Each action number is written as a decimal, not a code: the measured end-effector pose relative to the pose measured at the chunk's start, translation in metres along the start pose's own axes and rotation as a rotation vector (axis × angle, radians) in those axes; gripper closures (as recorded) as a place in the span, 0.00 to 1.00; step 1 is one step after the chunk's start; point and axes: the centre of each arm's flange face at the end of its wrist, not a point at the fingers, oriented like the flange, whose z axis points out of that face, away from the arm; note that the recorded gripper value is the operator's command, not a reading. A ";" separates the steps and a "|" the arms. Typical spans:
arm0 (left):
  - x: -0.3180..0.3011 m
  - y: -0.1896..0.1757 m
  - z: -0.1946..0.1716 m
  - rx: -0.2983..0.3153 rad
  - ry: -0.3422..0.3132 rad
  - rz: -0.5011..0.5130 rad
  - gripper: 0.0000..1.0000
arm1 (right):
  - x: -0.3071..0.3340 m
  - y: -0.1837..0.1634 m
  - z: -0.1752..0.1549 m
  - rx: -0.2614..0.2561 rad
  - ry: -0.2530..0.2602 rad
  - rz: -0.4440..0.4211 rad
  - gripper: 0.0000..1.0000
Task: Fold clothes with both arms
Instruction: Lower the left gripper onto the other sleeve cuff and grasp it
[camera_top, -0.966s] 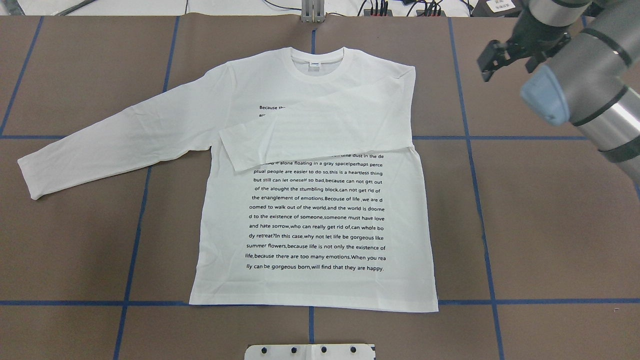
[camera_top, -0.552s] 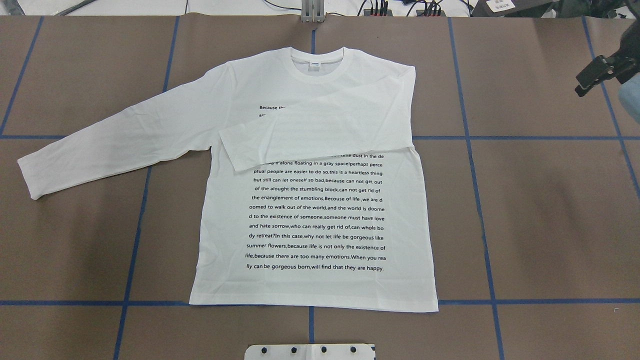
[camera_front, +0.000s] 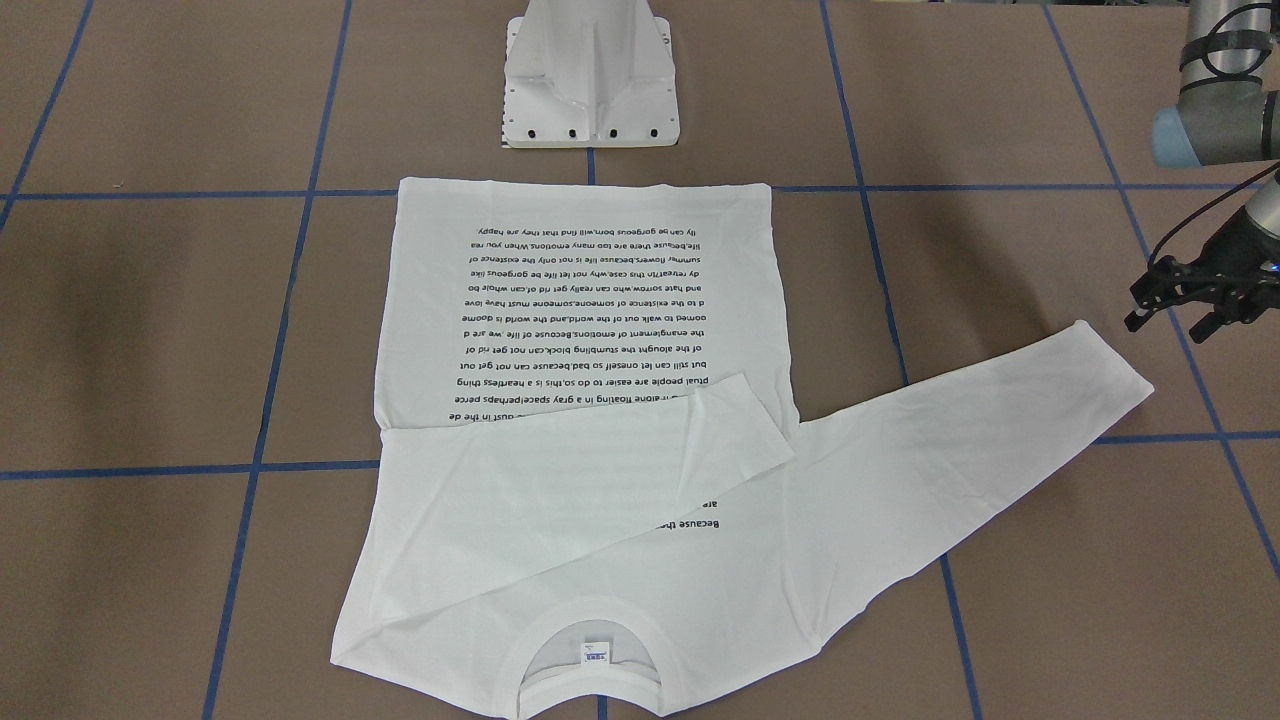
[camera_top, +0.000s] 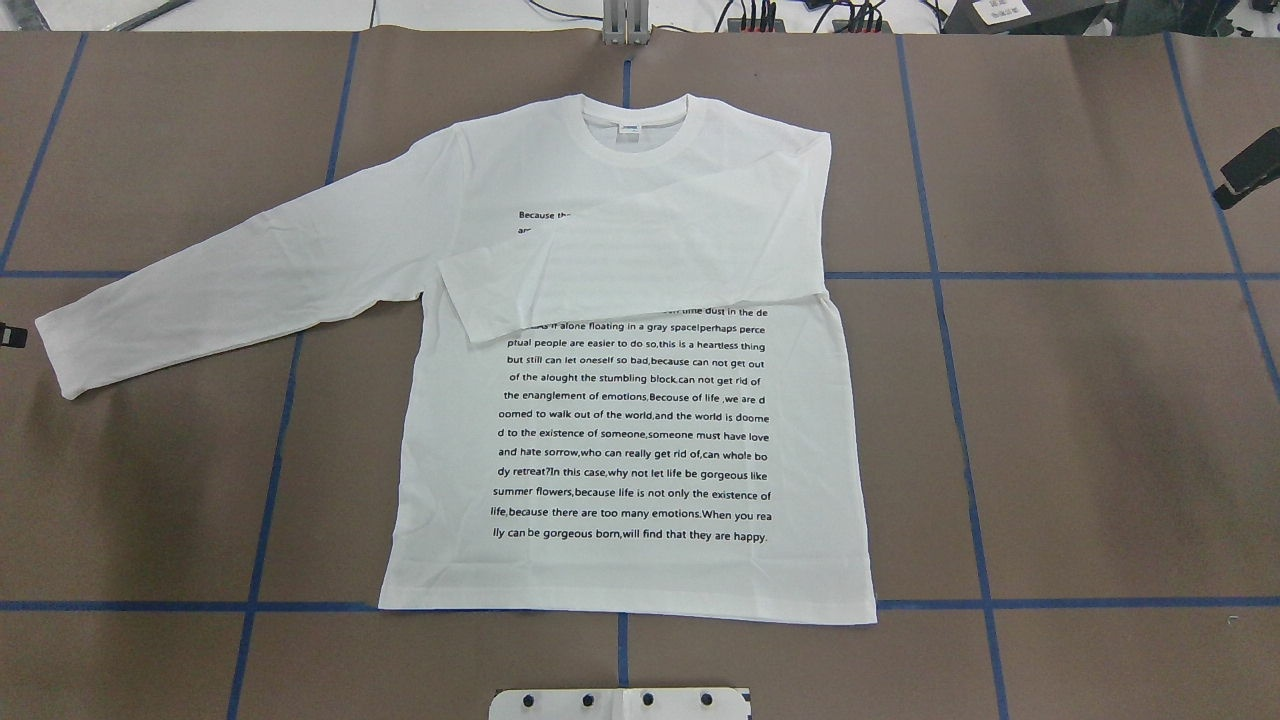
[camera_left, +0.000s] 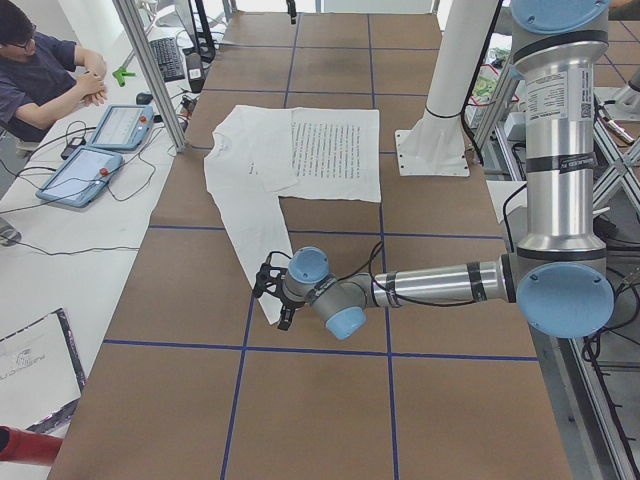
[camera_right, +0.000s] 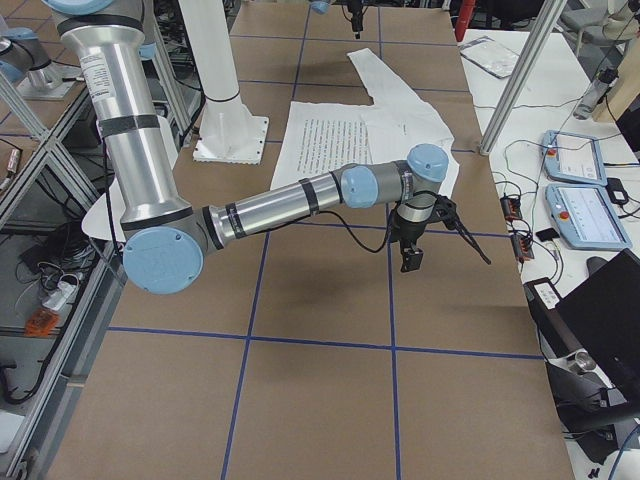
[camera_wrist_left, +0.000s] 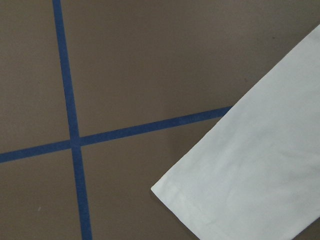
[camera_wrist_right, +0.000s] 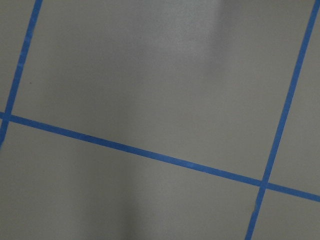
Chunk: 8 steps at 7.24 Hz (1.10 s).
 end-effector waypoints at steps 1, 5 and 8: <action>0.007 0.004 0.007 -0.004 0.012 -0.008 0.05 | 0.010 0.010 0.006 -0.011 0.001 0.017 0.00; 0.033 0.017 0.034 -0.023 0.004 0.006 0.15 | 0.022 0.022 0.008 -0.017 -0.005 0.040 0.00; 0.046 0.016 0.042 -0.010 -0.009 0.033 0.23 | 0.022 0.023 0.007 -0.015 -0.014 0.042 0.00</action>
